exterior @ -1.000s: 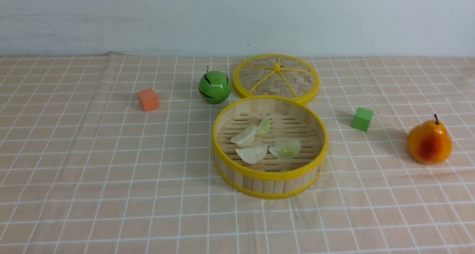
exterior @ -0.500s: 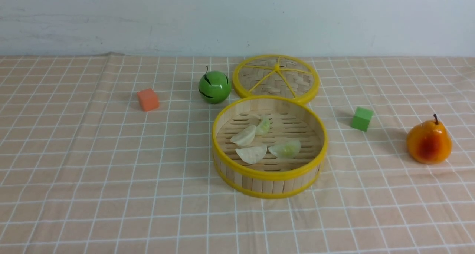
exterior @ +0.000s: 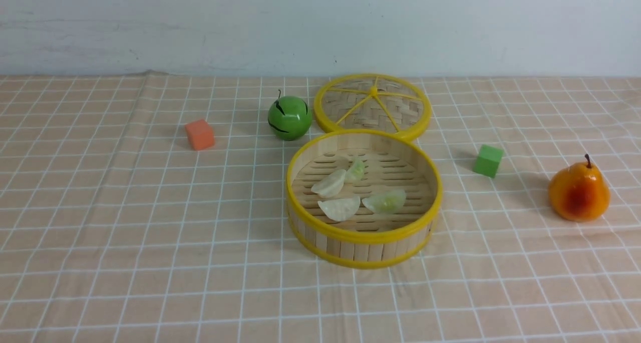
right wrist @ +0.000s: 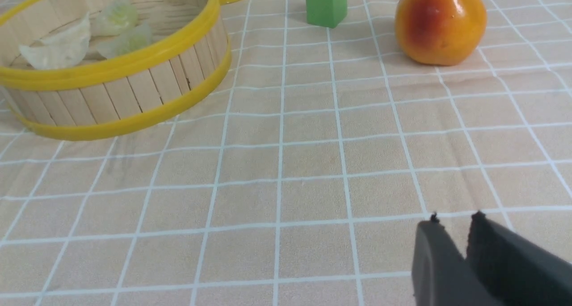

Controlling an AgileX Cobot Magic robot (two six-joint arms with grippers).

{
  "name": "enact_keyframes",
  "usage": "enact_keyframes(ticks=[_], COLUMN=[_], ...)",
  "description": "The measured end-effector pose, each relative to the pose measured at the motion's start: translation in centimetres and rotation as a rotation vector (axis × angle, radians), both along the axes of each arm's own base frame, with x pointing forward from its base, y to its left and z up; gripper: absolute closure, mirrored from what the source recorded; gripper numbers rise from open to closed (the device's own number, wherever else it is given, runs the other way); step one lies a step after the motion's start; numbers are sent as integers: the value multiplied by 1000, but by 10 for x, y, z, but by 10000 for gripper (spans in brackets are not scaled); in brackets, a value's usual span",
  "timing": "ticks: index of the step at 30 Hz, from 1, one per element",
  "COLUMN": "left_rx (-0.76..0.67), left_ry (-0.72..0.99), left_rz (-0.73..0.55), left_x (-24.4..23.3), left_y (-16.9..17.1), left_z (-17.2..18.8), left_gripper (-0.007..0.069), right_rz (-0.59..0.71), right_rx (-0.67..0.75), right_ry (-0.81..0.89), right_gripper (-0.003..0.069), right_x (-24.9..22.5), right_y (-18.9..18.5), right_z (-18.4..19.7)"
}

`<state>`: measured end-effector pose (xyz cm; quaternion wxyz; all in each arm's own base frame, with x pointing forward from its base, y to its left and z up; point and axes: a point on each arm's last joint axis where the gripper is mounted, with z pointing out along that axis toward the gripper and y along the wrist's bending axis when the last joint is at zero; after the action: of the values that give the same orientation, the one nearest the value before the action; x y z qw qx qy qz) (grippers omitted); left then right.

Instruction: Put the dumplings into the steamer on the table with the brown tablecloth.

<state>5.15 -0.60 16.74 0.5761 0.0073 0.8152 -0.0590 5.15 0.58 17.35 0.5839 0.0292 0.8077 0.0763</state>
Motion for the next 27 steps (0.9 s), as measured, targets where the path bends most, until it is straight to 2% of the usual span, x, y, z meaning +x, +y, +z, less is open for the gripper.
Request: enact_keyframes(ticks=[27], left_rx=[0], left_ry=[0], left_rz=[0], left_x=[0], left_y=[0], left_z=[0], left_gripper=[639], right_rz=[0], right_rx=[0], right_ry=[0], right_gripper=[519], right_x=[0], right_y=[0], right_z=[0])
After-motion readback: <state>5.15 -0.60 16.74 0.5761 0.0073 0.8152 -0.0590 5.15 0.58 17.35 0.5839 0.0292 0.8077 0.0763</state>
